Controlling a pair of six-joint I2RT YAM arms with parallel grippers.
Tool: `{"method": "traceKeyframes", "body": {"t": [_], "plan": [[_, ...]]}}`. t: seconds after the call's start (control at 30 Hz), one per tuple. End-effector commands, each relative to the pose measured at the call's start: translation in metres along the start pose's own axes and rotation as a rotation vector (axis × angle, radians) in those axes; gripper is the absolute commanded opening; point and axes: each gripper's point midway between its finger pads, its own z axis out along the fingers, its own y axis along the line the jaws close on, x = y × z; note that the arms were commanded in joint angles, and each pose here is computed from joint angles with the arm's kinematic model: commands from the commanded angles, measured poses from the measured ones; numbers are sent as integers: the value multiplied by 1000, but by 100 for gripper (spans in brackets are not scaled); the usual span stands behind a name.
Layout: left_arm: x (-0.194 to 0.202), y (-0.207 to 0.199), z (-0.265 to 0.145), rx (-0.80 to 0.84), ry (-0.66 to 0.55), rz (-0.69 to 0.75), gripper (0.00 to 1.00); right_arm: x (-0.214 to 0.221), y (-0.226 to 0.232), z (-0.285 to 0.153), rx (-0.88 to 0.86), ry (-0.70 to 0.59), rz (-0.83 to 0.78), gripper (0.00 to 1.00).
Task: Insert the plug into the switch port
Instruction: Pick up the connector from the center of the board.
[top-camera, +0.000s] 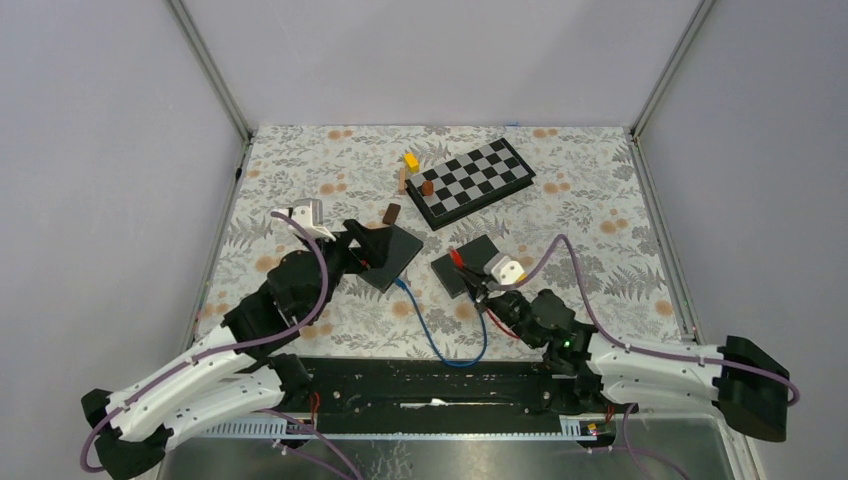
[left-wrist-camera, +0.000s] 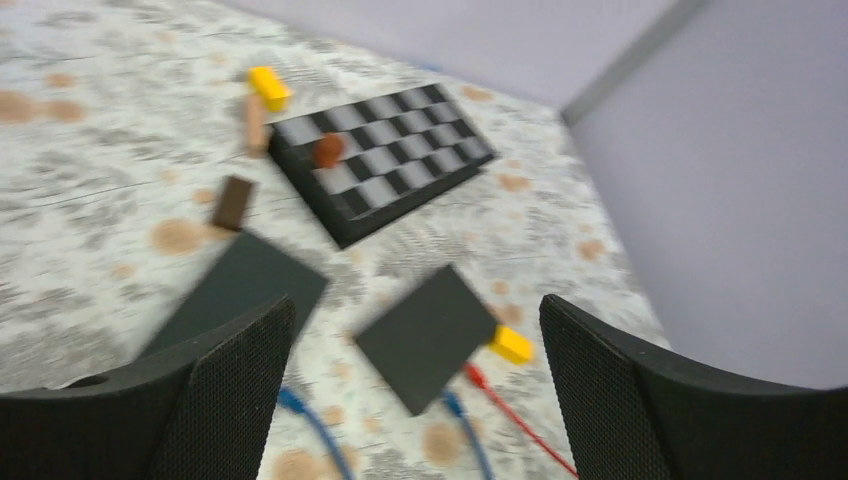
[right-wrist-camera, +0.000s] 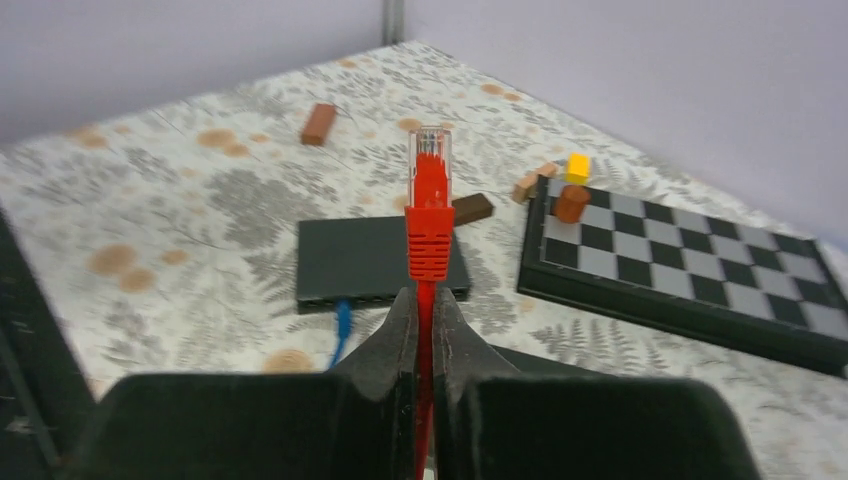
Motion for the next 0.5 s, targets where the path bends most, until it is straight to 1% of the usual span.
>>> {"method": "traceKeyframes", "body": {"t": [0.0, 0.07, 0.13, 0.23, 0.47], "plan": [[-23, 45, -5, -244, -91, 67, 91, -41, -22, 20, 126, -107, -230, 0], [-24, 42, -4, -228, -93, 60, 90, -45, -21, 25, 137, -116, -305, 0], [-22, 41, -2, -224, -86, 62, 91, -51, -19, 26, 143, -146, -346, 0], [-18, 42, 1, -233, -76, 67, 93, -55, -17, 24, 157, -156, -397, 0], [-17, 36, 5, -177, -77, 66, 96, -68, -13, 18, 203, -180, -537, 0]]}}
